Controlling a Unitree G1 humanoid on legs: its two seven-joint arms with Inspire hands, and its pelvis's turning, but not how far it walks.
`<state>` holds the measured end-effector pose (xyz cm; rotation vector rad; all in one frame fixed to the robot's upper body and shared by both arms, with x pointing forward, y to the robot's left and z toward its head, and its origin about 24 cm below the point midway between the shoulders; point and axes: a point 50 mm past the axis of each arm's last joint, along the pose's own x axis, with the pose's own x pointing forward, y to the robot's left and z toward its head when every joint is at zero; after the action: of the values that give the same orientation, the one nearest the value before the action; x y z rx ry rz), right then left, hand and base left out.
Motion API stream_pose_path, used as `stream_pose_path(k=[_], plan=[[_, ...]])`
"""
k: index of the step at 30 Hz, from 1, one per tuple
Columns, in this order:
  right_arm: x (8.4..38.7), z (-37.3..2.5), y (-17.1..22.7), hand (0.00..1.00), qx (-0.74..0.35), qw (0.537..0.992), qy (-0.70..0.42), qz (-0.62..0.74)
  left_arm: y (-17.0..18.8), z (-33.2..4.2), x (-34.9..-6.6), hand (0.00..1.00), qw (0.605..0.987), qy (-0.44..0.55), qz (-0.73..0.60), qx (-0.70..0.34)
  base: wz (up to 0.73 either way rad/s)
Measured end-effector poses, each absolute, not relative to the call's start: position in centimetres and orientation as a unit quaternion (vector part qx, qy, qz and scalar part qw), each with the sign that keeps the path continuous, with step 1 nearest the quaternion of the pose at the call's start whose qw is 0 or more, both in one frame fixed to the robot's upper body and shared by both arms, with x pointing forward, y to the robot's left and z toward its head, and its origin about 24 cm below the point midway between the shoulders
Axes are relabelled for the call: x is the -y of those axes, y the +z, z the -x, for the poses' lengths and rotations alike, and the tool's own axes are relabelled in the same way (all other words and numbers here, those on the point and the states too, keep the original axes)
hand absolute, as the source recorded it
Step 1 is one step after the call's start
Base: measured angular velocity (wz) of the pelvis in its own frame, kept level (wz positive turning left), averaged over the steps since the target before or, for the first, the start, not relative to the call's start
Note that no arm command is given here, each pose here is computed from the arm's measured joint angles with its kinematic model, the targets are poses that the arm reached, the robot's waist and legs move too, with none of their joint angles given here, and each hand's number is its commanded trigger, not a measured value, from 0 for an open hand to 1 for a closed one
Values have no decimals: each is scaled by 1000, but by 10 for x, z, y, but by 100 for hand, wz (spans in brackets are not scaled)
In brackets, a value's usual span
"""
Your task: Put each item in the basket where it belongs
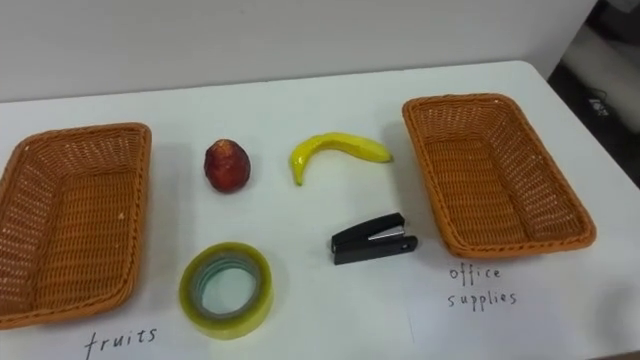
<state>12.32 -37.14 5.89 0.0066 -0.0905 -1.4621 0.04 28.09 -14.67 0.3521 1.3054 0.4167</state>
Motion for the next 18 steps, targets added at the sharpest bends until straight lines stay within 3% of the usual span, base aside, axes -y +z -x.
stream_pose_path(k=[8, 18], plan=[[350, -146, 84, 0, 98, 783, -613, 29, -148, -1, -278, 0, 758, 181, -165, -604, 0], [341, -149, 108, 0, 153, 779, -601, 86, -149, -2, -276, 0, 760, 171, -170, -603, 0]])
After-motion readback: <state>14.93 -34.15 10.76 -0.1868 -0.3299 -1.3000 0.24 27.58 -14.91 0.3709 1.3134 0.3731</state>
